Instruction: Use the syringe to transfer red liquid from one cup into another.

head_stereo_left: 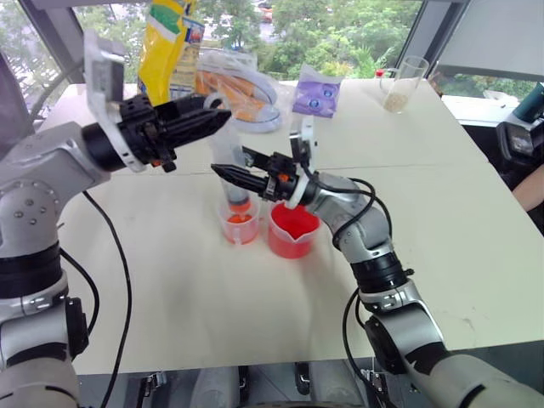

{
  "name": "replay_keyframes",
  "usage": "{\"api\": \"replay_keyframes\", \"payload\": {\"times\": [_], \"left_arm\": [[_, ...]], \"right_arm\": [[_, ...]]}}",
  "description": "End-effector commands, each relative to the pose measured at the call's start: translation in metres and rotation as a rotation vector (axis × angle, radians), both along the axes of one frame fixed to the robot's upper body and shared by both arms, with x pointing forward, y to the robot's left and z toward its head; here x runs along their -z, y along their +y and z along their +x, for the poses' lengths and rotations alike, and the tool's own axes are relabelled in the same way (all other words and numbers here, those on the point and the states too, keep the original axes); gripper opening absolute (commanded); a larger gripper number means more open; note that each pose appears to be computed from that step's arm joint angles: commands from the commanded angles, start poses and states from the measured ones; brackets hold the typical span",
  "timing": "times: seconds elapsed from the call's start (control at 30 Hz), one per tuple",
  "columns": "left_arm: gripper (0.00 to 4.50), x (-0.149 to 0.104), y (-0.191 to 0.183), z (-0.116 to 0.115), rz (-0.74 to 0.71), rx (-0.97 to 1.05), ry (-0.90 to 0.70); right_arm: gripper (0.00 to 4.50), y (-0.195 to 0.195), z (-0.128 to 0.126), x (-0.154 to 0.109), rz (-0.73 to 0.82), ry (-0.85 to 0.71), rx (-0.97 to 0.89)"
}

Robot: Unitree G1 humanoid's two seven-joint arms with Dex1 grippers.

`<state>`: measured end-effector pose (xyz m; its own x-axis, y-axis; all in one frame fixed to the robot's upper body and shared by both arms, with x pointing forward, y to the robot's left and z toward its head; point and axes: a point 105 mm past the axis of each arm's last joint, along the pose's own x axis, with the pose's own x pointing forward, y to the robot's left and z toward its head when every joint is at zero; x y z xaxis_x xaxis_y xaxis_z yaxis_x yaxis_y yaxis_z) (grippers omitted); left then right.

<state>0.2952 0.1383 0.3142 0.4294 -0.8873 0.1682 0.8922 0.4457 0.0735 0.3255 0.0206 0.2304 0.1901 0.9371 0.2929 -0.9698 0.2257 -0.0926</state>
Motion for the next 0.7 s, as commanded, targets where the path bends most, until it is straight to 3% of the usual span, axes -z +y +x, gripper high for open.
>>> {"api": "replay_keyframes", "payload": {"times": [0.03,0.37,0.7], "left_arm": [[0.04,-0.009,0.000,-0.005,-0.005,0.008,-0.045],[0.04,0.015,-0.005,-0.007,0.104,0.019,-0.013],[0.04,0.030,-0.008,-0.008,0.139,0.026,0.005]], "right_arm": [[1.39,0.003,-0.009,-0.017,0.032,-0.068,-0.023],[1.39,0.002,-0.010,-0.031,0.051,-0.098,-0.021],[1.39,-0.007,-0.009,-0.065,0.104,-0.145,0.001]]}}
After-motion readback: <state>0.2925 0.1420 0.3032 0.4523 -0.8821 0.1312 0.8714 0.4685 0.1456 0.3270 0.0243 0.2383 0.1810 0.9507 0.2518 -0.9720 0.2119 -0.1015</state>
